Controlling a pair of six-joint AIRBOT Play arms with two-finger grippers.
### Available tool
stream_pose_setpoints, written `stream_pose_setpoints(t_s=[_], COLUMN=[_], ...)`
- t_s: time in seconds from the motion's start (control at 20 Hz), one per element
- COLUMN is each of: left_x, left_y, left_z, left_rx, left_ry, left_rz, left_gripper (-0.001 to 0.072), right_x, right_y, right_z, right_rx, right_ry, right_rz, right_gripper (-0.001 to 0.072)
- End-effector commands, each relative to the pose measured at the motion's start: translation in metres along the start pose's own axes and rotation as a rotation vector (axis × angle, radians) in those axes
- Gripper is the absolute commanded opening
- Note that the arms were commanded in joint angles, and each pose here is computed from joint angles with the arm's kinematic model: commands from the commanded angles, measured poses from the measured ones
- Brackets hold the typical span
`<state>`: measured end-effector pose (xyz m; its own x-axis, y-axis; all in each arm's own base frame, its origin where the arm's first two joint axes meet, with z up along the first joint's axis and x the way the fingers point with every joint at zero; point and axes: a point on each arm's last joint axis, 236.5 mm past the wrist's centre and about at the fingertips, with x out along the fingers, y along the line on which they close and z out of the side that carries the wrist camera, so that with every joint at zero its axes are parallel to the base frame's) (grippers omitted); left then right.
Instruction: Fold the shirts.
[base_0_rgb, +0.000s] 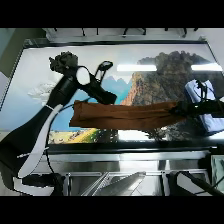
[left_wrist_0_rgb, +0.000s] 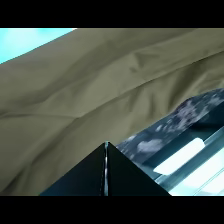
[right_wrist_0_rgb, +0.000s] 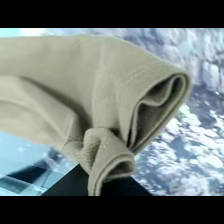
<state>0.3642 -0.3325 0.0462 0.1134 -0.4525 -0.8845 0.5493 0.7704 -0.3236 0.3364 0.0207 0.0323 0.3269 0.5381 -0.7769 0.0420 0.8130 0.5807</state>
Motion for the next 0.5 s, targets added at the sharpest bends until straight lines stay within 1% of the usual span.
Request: stream_pose_setpoints(t_s=[0.0, 0.15, 0.3, 0.45], left_x=[0.052, 0.095, 0.126, 0.150], left_y=[-0.045, -0.059, -0.074, -0.081], left_z=[0.003, -0.013, -0.011, -0.013], left_rx=[-0.018, -0.033, -0.102, -0.177], left_ry=[-0.070, -0.002, -0.011, 0.001], left_rz=[-0.074, -0.100, -0.169, -0.221], left_gripper=[0.0014, 0.0014, 0.0013, 0.0013], right_x=[-0.035, -0.039, -0.037, -0.033], right_y=[0.029, 0.036, 0.046, 0.070], right_z=[0.002, -0.006, -0.014, -0.016], right_rx=[-0.036, -0.035, -0.035, -0.067], right_ry=[-0.109, -0.094, -0.057, -0.051], right_rz=[-0.015, -0.007, 0.022, 0.083], right_gripper=[0.0025, 0.0025, 0.0025, 0.0024])
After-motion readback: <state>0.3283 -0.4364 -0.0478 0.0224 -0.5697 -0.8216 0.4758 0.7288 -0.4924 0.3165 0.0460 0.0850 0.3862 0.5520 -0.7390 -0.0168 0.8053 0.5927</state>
